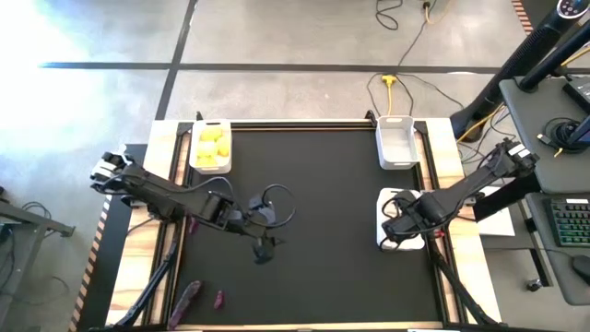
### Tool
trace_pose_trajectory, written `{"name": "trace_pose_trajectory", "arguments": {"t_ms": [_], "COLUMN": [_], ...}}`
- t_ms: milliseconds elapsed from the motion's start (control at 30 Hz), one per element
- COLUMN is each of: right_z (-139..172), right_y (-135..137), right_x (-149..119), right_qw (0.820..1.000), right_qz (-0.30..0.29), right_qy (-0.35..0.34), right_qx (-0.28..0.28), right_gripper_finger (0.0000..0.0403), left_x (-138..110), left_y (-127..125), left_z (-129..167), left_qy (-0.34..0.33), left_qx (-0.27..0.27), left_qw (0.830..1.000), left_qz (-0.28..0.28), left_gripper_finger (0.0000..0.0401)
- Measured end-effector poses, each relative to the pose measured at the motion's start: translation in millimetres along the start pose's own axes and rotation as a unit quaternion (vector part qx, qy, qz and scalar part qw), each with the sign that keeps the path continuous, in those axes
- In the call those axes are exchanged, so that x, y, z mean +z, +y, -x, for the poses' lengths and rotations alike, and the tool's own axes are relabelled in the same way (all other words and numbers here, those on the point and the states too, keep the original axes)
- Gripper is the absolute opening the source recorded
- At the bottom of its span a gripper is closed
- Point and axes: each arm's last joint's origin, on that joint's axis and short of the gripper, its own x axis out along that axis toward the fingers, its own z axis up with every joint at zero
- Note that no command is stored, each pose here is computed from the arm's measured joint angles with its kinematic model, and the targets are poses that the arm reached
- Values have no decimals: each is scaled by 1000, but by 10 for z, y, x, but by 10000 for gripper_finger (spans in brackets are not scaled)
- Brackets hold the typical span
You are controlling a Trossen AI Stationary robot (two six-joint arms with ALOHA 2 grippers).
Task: Sort produce into baskets
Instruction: Put the purple eggplant into the gray bin
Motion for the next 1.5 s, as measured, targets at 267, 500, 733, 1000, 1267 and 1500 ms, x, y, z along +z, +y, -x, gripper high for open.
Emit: {"name": "trace_pose_trajectory", "arguments": {"t_ms": [267,500,733,1000,1267,1500], "right_z": [504,868,1000,1040,1058,1055], "right_y": [126,262,455,508,527,531], "right_x": [103,175,209,228,228,218], "right_qw": [987,954,909,887,883,887], "right_qz": [-18,-18,-3,-6,-12,-9], "right_qy": [-125,-224,-307,-351,-350,-334], "right_qx": [94,197,283,300,312,318], "right_gripper_finger": [270,259,249,249,249,249], "left_x": [-205,-685,-1169,-1265,-1260,-1314], "left_y": [241,495,739,1042,1524,1670], "left_z": [360,445,632,604,431,251], "left_qy": [49,101,218,300,434,487], "left_qx": [107,151,219,246,168,154], "left_qw": [993,979,928,904,869,850], "left_qz": [12,92,206,180,167,130], "left_gripper_finger": [288,312,313,305,266,229]}}
